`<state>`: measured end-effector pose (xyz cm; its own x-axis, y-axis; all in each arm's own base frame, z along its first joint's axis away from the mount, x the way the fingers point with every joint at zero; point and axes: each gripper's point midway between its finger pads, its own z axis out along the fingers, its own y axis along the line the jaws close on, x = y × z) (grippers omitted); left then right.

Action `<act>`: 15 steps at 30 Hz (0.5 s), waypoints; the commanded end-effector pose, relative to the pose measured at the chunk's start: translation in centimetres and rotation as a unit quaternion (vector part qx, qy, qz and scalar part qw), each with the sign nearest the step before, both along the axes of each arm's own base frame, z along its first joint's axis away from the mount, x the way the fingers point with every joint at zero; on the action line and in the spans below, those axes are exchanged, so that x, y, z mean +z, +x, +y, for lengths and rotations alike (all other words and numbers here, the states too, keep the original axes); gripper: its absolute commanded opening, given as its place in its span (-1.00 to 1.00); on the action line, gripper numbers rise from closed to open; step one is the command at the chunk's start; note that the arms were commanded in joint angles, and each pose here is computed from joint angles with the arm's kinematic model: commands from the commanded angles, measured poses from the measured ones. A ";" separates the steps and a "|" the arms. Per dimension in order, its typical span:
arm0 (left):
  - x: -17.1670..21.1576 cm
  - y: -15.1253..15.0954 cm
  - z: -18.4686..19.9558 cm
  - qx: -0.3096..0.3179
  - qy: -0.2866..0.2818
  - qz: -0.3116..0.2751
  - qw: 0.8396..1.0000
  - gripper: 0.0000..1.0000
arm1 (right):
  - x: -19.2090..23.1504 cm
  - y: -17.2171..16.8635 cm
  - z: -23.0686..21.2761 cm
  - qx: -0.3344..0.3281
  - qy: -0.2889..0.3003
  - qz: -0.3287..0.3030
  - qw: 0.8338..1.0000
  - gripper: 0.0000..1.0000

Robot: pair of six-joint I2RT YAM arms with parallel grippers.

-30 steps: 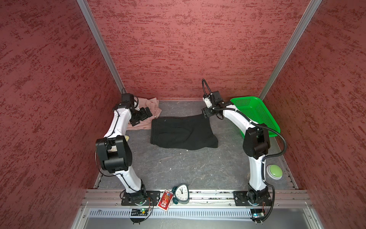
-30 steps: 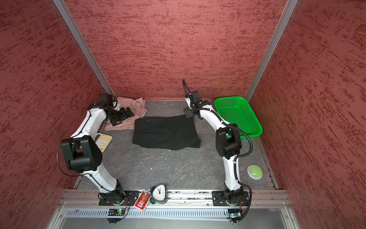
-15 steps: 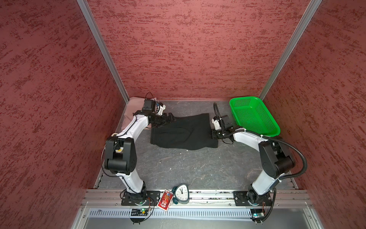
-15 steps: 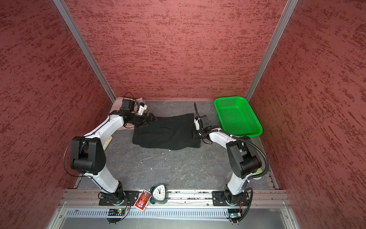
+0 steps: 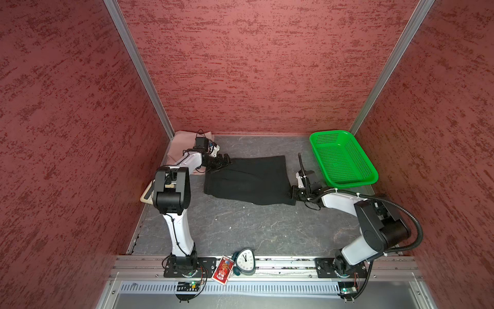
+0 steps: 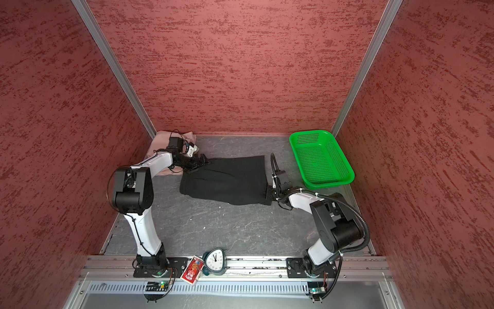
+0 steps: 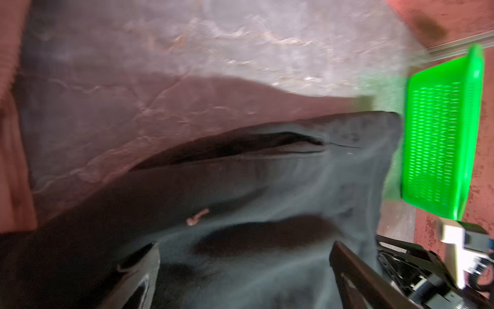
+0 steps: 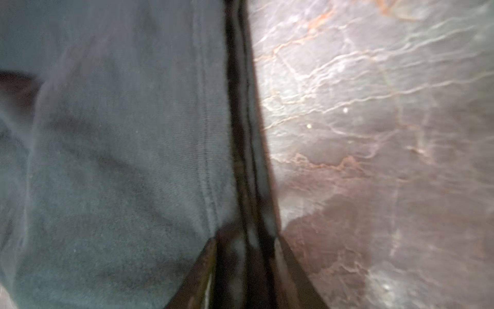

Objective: Fold and stack the shorts

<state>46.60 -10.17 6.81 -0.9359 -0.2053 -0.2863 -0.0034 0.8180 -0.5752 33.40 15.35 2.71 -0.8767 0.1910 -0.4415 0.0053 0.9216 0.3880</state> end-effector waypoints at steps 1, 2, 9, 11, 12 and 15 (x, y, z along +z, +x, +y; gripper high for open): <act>0.2 -0.6 -0.8 -0.016 -0.003 0.011 1.000 0.99 | 1.1 0.5 -2.6 -0.031 -0.055 -0.009 0.998 -0.02; 1.2 -0.8 -1.2 -0.022 -0.011 0.003 1.000 0.99 | 2.8 1.0 -2.5 -0.019 -0.055 -0.033 0.998 0.05; 10.6 -1.6 -3.4 -0.049 -0.032 -0.090 0.994 0.99 | 12.6 5.9 1.8 0.032 0.036 -0.174 0.984 0.30; 11.8 -1.7 -3.6 -0.051 -0.039 -0.108 0.992 0.99 | 13.8 7.9 3.5 0.041 0.074 -0.196 0.977 0.30; 12.1 -1.6 -3.6 -0.051 -0.040 -0.115 0.991 0.99 | 14.4 9.0 4.3 0.041 0.093 -0.207 0.973 0.28; 11.0 -1.4 -3.1 -0.040 -0.027 -0.114 0.992 0.99 | 15.4 12.2 6.4 0.056 0.127 -0.228 0.964 0.28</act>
<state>44.95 -13.65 19.26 -0.8555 -0.1494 -0.4958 0.2142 0.7696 -0.6015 43.22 19.53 16.63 -0.6563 0.2261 -0.7199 -0.2336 0.8463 0.4788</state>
